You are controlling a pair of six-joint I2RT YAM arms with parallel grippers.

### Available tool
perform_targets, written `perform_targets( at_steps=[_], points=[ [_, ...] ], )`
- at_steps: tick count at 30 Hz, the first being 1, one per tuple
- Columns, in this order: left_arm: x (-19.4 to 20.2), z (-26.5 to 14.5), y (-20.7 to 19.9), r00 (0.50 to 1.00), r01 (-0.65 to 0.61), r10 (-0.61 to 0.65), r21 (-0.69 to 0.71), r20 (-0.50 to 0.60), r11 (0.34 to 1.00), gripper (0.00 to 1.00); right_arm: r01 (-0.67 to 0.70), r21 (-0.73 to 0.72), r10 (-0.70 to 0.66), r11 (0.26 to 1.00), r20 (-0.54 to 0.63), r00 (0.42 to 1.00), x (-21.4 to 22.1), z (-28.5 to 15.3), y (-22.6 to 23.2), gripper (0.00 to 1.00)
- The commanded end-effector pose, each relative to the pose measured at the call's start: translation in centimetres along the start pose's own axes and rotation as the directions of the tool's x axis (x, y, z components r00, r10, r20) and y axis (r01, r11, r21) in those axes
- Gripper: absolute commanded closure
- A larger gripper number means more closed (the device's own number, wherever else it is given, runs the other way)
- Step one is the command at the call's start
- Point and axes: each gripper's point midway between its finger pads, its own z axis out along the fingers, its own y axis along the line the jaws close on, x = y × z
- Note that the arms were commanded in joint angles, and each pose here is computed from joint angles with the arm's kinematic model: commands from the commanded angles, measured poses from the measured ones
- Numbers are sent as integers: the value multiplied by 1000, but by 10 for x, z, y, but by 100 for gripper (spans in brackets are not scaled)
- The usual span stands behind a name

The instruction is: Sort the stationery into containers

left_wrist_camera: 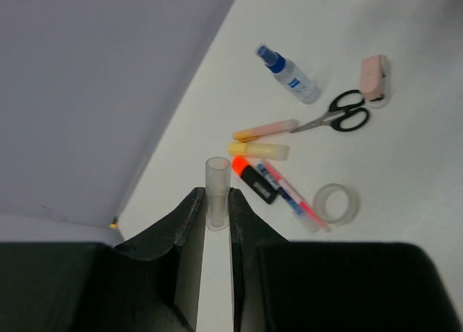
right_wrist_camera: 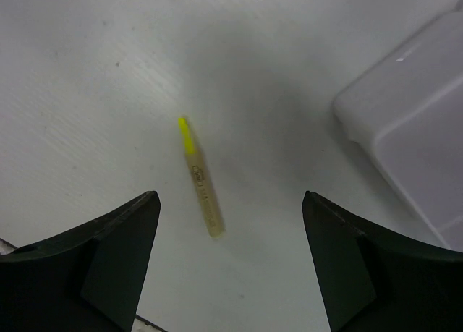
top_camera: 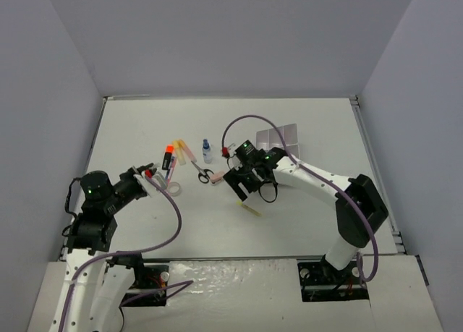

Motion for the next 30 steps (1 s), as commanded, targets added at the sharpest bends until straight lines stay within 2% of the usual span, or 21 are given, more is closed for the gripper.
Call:
perform_targets(
  at_steps=[1,3,7,12,16,19,22,24,26,28,30],
  points=[
    [-25,-7,43,918,-375,394,-218,51,901,100,162,-72,-166,984,-65,984,9,4,17,23],
    [-27,-9,50,914,-382,404,-252,41,889,100,159,-55,-164,986,-95,982,16,7,13,23],
    [-22,-7,68,938,-336,346,-276,-13,900,100,152,-55,-160,987,-186,970,39,25,13,28],
    [-27,-8,77,922,-373,386,-304,-21,876,100,159,-84,-176,984,-261,949,61,40,15,32],
    [-29,-7,81,916,-390,401,-306,-29,868,100,173,-70,-186,982,-292,938,67,49,10,32],
    [-29,-7,88,923,-375,382,-314,-42,872,100,162,-62,-173,985,-305,936,69,56,10,37],
    [-38,-10,99,922,-373,386,-353,-35,858,100,156,-31,-158,987,-307,938,71,62,6,49],
    [-40,-10,99,921,-374,389,-356,-31,856,100,155,-24,-155,988,-314,937,73,64,5,60],
    [-41,-11,98,914,-388,405,-352,-27,852,100,158,-25,-158,987,-309,938,72,63,5,85],
    [-40,-10,95,902,-415,431,-340,-31,844,100,161,-36,-165,986,-292,942,68,59,7,97],
    [-40,-8,91,886,-445,462,-330,-29,832,100,158,-51,-166,986,-269,949,62,55,9,100]
  ],
)
